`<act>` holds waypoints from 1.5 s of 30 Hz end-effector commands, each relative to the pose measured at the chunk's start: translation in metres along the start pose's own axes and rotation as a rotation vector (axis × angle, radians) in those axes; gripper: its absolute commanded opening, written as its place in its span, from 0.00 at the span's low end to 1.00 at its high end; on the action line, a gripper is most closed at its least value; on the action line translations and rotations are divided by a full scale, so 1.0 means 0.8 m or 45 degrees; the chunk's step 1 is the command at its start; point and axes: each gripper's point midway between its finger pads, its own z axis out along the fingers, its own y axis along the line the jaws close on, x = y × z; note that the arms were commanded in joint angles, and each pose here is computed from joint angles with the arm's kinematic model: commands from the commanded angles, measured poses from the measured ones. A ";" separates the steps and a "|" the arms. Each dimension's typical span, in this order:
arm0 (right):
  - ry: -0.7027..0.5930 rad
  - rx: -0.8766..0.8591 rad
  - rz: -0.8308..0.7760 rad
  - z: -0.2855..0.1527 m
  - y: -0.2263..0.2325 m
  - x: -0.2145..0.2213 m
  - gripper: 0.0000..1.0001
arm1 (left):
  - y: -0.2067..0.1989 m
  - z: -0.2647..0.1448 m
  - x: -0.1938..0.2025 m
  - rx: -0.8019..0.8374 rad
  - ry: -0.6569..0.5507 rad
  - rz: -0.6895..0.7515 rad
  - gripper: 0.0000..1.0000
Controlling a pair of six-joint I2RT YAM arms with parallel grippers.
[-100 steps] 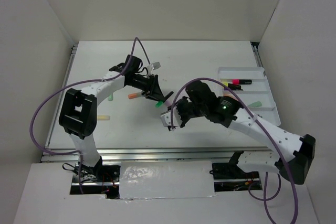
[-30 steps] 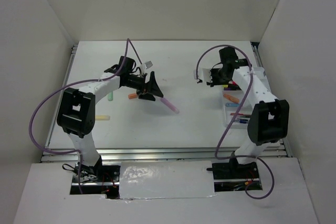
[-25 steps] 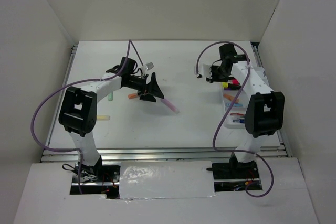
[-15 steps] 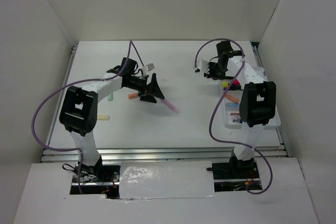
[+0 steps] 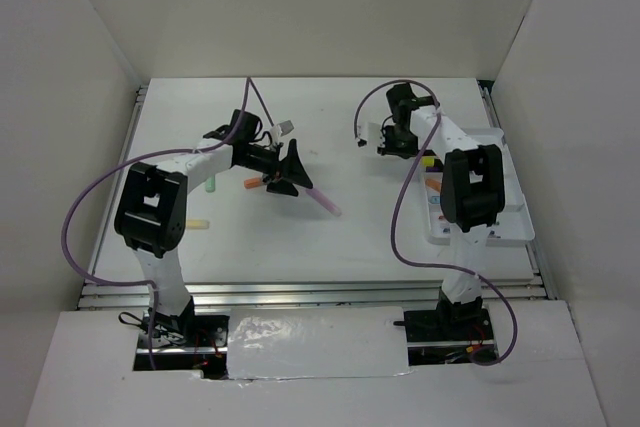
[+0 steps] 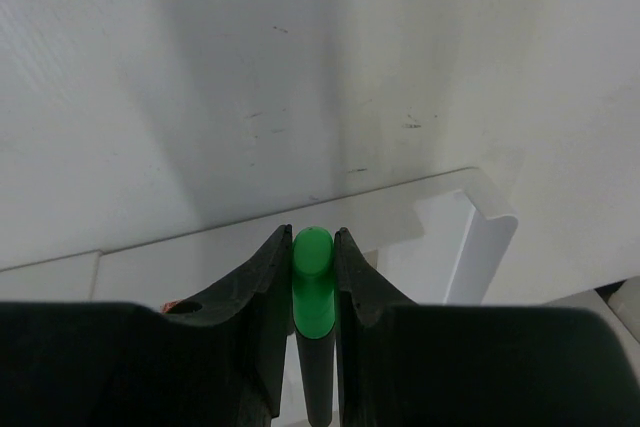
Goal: Sort the stationery into containers
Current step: Place the stationery into the container
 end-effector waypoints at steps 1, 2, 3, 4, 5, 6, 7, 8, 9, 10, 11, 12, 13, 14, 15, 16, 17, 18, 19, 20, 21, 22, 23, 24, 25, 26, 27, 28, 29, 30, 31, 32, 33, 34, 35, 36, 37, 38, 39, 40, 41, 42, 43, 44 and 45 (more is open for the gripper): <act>0.161 0.029 0.006 -0.028 -0.010 0.013 0.05 | -0.011 0.001 -0.011 0.046 0.003 0.036 0.99; 0.185 0.031 -0.002 -0.031 -0.010 0.016 0.05 | -0.012 0.000 -0.012 0.047 0.001 0.041 0.99; 0.208 0.030 -0.011 -0.035 -0.010 0.018 0.05 | -0.012 0.000 -0.012 0.047 0.001 0.043 0.99; 0.226 0.033 -0.013 -0.039 -0.011 0.022 0.05 | -0.013 0.001 -0.011 0.046 0.004 0.043 0.99; 0.252 0.041 -0.021 -0.044 -0.013 0.028 0.05 | -0.013 0.001 -0.012 0.045 0.004 0.044 0.99; 0.262 0.052 -0.014 -0.048 -0.017 0.035 0.05 | -0.013 0.000 -0.012 0.043 0.004 0.044 0.99; 0.272 0.048 -0.020 -0.050 -0.018 0.042 0.05 | -0.012 0.001 -0.011 0.044 0.006 0.043 0.99; 0.290 0.049 -0.013 -0.053 -0.019 0.049 0.05 | -0.012 0.001 -0.012 0.042 0.006 0.045 0.99; 0.300 0.037 -0.006 -0.053 -0.018 0.058 0.05 | -0.014 0.001 -0.012 0.052 0.006 0.050 0.99; 0.309 0.032 -0.001 -0.053 -0.018 0.064 0.06 | -0.014 0.001 -0.013 0.056 0.007 0.048 0.99; 0.313 0.027 0.002 -0.052 -0.017 0.068 0.05 | -0.016 0.001 -0.014 0.060 0.003 0.054 0.99; 0.313 0.020 0.007 -0.050 -0.015 0.071 0.06 | -0.016 0.002 -0.014 0.062 0.007 0.054 0.99; 0.315 0.027 0.008 -0.047 -0.015 0.075 0.06 | -0.015 0.003 -0.014 0.065 0.012 0.047 0.99; 0.315 0.028 0.011 -0.044 -0.015 0.079 0.06 | -0.017 0.003 -0.015 0.067 0.013 0.047 0.99; 0.323 0.030 0.006 -0.038 -0.013 0.081 0.06 | -0.018 0.003 -0.015 0.071 0.020 0.045 0.99; 0.341 0.033 -0.003 -0.035 -0.013 0.086 0.06 | -0.016 0.004 -0.016 0.072 0.024 0.044 0.99; 0.378 0.042 -0.009 -0.033 -0.015 0.093 0.06 | -0.016 0.004 -0.015 0.069 0.028 0.037 0.99; 0.390 0.051 -0.016 -0.029 -0.018 0.095 0.06 | -0.014 0.004 -0.015 0.069 0.033 0.035 0.99; 0.405 0.048 -0.013 -0.027 -0.019 0.101 0.06 | -0.014 0.004 -0.016 0.066 0.031 0.036 0.99; 0.412 0.051 -0.017 -0.026 -0.021 0.101 0.07 | -0.014 0.004 -0.017 0.066 0.031 0.038 0.99; 0.423 0.051 -0.019 -0.024 -0.025 0.103 0.07 | -0.012 0.005 -0.017 0.064 0.034 0.029 0.99; 0.428 0.049 -0.020 -0.024 -0.027 0.104 0.08 | -0.013 0.004 -0.018 0.069 0.034 0.026 0.99; 0.432 0.044 -0.022 -0.022 -0.027 0.104 0.08 | -0.012 0.003 -0.018 0.067 0.032 0.027 0.99; 0.439 0.042 -0.023 -0.021 -0.028 0.105 0.09 | -0.013 -0.002 -0.022 0.064 0.010 0.029 0.99; 0.445 0.035 -0.024 -0.020 -0.028 0.106 0.11 | -0.009 -0.004 -0.022 0.050 -0.006 0.025 0.99; 0.448 0.026 -0.033 -0.019 -0.025 0.107 0.12 | -0.008 -0.010 -0.026 0.048 -0.034 0.029 0.99; 0.449 0.021 -0.043 -0.019 -0.024 0.107 0.14 | -0.017 -0.017 -0.034 0.063 -0.081 0.064 0.99; 0.450 0.018 -0.048 -0.020 -0.023 0.108 0.15 | -0.015 -0.021 -0.034 0.072 -0.104 0.063 0.99; 0.448 0.022 -0.060 -0.020 -0.022 0.107 0.17 | -0.020 -0.032 -0.041 0.073 -0.155 0.075 0.99; 0.445 0.018 -0.062 -0.021 -0.020 0.108 0.20 | -0.025 -0.037 -0.051 0.087 -0.206 0.096 0.99; 0.443 0.017 -0.066 -0.021 -0.020 0.108 0.22 | -0.019 -0.039 -0.049 0.082 -0.224 0.088 0.99; 0.443 0.021 -0.066 -0.022 -0.020 0.108 0.23 | -0.025 -0.048 -0.055 0.076 -0.268 0.123 0.99; 0.445 0.018 -0.064 -0.022 -0.019 0.108 0.26 | -0.026 -0.053 -0.059 0.068 -0.302 0.152 0.99; 0.440 0.023 -0.063 -0.023 -0.021 0.107 0.28 | -0.023 -0.055 -0.061 0.057 -0.332 0.192 0.99; 0.442 0.023 -0.063 -0.022 -0.021 0.107 0.30 | -0.029 -0.063 -0.067 0.019 -0.382 0.247 0.99; 0.443 0.031 -0.062 -0.022 -0.022 0.107 0.32 | -0.026 -0.067 -0.069 -0.018 -0.403 0.337 0.99; 0.450 0.035 -0.060 -0.021 -0.021 0.109 0.33 | -0.026 -0.069 -0.068 -0.050 -0.403 0.367 0.99; 0.453 0.038 -0.060 -0.020 -0.021 0.109 0.33 | -0.026 -0.073 -0.069 -0.096 -0.413 0.468 0.99; 0.456 0.034 -0.061 -0.021 -0.020 0.110 0.34 | -0.031 -0.076 -0.069 -0.089 -0.404 0.512 0.99; 0.449 0.043 -0.059 -0.023 -0.021 0.109 0.35 | -0.033 -0.078 -0.068 -0.079 -0.392 0.545 0.99; 0.444 0.042 -0.052 -0.024 -0.020 0.110 0.39 | -0.027 -0.078 -0.064 -0.078 -0.356 0.546 0.99; 0.435 0.046 -0.049 -0.026 -0.021 0.108 0.40 | -0.032 -0.081 -0.065 -0.059 -0.347 0.555 0.99; 0.418 0.057 -0.043 -0.032 -0.021 0.107 0.42 | -0.027 -0.082 -0.065 -0.051 -0.333 0.540 0.99; 0.403 0.077 -0.038 -0.035 -0.024 0.103 0.42 | -0.028 -0.084 -0.063 -0.040 -0.318 0.543 0.99; 0.386 0.098 -0.033 -0.040 -0.028 0.099 0.42 | -0.026 -0.084 -0.063 -0.046 -0.316 0.545 0.99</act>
